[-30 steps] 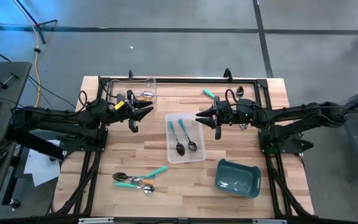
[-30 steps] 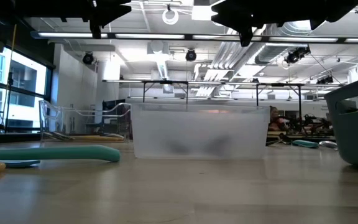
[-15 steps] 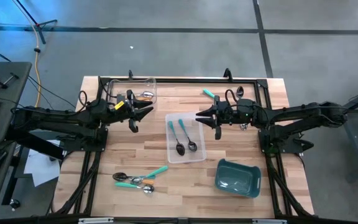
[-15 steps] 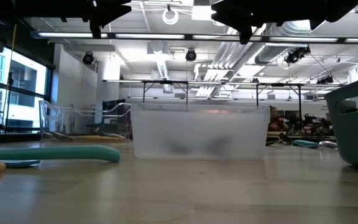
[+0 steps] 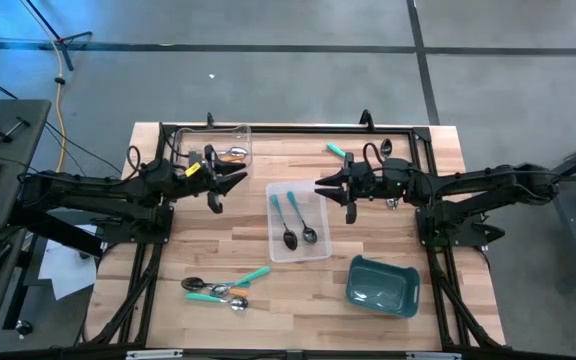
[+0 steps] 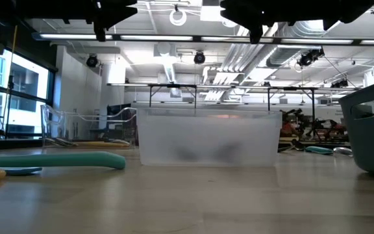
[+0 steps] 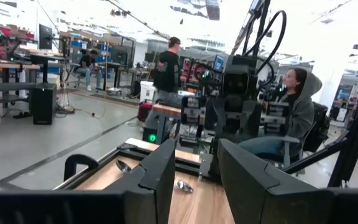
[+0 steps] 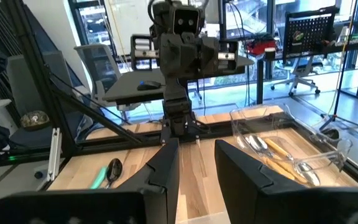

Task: Sort silverware by color (type)
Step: Put the light blue spoon into the blue bin

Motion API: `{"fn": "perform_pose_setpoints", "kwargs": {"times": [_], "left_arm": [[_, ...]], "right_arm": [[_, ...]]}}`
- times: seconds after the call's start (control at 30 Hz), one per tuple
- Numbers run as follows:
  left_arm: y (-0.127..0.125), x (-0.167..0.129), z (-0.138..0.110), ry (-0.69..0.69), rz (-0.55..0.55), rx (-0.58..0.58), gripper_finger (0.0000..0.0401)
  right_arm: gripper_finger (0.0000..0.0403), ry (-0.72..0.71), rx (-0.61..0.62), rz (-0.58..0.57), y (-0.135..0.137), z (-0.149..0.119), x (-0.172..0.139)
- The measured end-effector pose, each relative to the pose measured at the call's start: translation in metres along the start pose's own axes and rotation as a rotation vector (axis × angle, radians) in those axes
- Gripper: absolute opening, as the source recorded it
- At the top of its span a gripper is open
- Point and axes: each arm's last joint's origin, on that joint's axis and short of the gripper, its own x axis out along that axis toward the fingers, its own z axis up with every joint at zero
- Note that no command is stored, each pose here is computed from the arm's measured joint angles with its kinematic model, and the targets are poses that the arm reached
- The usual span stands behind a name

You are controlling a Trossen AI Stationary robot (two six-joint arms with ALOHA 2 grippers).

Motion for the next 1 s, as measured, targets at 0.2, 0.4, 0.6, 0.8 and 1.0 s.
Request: {"fn": "perform_pose_setpoints", "kwargs": {"times": [0.2,0.4,0.6,0.8,1.0], "left_arm": [[0.0004,0.0000,-0.0027,0.028,0.004,0.004,0.0113],[0.0006,0.0000,-0.0038,0.039,0.006,0.006,0.0113],[0.0006,0.0000,-0.0038,0.039,0.006,0.006,0.0113],[0.0006,0.0000,-0.0038,0.039,0.005,0.021,0.0113],[0.0006,0.0000,-0.0038,0.039,0.005,0.033,0.0113]], "right_arm": [[0.0087,-0.007,0.000,0.001,0.0001,0.0007,0.0000],[0.0087,-0.005,0.002,0.000,0.0000,0.0005,0.0000],[0.0087,-0.001,-0.010,0.000,-0.0001,0.0001,0.0000],[0.0052,-0.001,-0.020,0.000,-0.0001,0.0001,0.0000],[0.0006,-0.001,-0.016,0.000,-0.0001,0.0001,0.0000]]}}
